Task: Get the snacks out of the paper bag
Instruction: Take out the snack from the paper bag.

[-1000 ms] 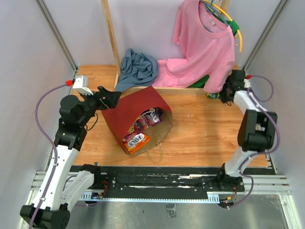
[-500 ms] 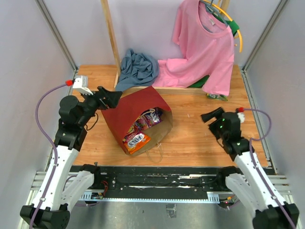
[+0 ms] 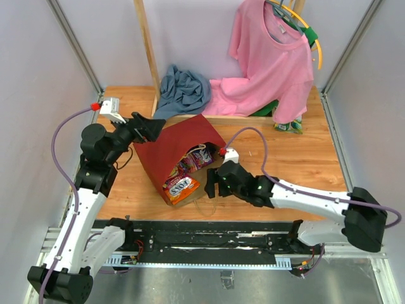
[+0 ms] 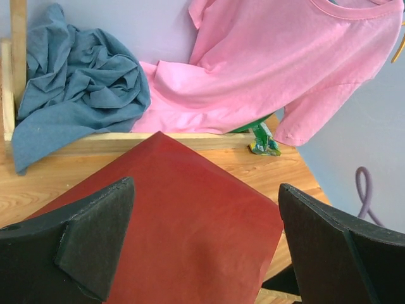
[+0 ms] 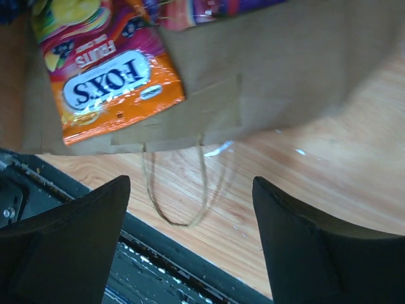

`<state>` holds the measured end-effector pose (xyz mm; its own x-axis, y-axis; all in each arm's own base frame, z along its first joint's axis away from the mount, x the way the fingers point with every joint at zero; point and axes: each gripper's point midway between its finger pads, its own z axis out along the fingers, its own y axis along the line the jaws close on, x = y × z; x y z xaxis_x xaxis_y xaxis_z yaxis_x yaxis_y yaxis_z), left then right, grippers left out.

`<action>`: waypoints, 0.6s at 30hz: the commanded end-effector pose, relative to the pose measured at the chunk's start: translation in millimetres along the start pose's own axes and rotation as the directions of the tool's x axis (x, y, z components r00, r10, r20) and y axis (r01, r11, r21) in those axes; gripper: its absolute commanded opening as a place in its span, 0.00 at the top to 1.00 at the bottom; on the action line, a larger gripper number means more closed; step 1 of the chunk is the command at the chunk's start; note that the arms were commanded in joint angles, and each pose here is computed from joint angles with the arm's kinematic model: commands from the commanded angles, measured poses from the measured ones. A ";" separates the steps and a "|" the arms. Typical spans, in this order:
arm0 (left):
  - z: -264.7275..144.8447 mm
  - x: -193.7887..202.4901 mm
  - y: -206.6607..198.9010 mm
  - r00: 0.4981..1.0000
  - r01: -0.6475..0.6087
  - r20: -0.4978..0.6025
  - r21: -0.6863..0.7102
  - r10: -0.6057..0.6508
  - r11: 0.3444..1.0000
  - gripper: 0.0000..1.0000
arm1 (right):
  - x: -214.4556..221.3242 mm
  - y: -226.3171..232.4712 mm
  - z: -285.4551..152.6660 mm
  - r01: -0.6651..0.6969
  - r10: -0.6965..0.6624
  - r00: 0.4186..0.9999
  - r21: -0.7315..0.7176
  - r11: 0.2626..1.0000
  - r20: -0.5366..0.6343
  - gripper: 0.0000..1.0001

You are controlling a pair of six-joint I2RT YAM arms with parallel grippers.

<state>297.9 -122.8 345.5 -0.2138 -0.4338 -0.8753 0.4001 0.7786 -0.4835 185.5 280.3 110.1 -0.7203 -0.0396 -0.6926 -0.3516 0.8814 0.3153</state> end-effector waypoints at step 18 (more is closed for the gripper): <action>-14.2 -2.9 4.9 0.997 -0.079 -0.003 -0.047 0.079 0.996 0.00 | -1.4 57.9 99.5 0.061 -0.070 0.997 -0.252 0.966 -0.027 0.35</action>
<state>292.6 -115.6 335.0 -0.2227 -0.3906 -0.8932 0.3691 0.8143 -0.4481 211.5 371.0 69.7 -0.6983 -0.1524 -0.6994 -0.5496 0.7402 0.3874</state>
